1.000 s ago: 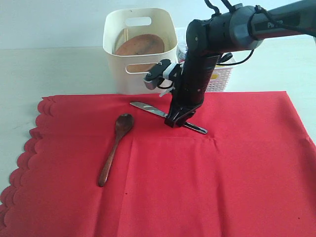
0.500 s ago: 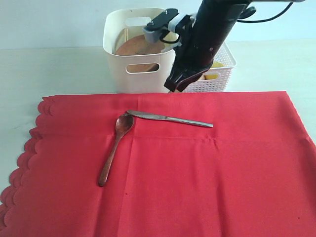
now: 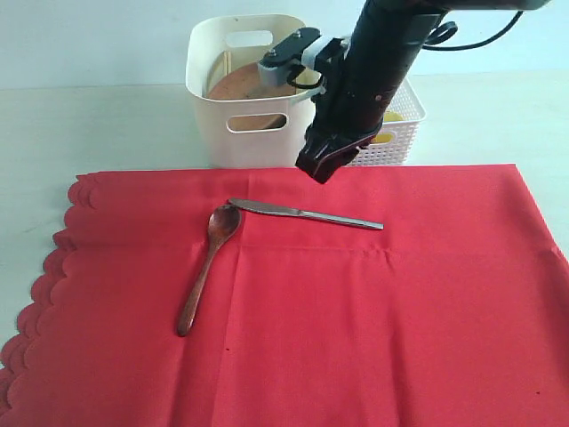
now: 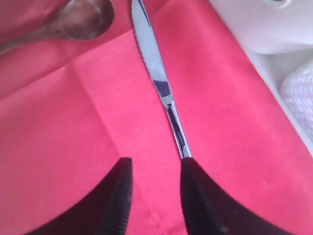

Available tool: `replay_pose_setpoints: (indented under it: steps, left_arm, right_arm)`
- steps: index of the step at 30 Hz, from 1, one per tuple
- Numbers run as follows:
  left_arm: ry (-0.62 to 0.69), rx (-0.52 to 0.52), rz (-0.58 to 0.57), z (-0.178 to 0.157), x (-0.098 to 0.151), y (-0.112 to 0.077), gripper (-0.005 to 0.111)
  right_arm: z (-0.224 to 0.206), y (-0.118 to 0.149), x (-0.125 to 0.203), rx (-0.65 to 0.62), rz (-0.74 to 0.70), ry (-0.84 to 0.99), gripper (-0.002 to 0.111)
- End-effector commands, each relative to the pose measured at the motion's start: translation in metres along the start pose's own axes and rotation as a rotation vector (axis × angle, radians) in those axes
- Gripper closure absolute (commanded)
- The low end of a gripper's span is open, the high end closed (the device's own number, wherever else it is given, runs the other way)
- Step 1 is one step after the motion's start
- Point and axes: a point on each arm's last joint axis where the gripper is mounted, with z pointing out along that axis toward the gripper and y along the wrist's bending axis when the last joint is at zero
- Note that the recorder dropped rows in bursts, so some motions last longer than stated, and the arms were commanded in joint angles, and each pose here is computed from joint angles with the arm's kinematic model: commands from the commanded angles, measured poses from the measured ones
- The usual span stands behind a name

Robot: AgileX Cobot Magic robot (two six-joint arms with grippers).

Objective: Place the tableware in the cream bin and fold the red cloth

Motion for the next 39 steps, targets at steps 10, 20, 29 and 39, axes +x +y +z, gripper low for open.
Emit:
replay_pose_setpoints:
  steps: [10, 20, 29, 39]
  left_arm:
    - [-0.007, 0.007, 0.001, 0.0, 0.0, 0.0, 0.106]
    - [-0.007, 0.007, -0.001, 0.0, 0.0, 0.0, 0.106]
    - [-0.007, 0.007, -0.001, 0.0, 0.0, 0.0, 0.106]
    - [-0.007, 0.007, -0.001, 0.0, 0.0, 0.0, 0.106]
  right_arm:
    - [0.064, -0.014, 0.007, 0.0, -0.049, 0.108, 0.053]
    - [0.097, -0.02, 0.015, 0.009, -0.03, 0.172, 0.053]
    - [0.123, -0.02, 0.025, -0.031, -0.025, 0.244, 0.07]
    - [0.086, -0.012, 0.025, -0.063, -0.036, 0.295, 0.108]
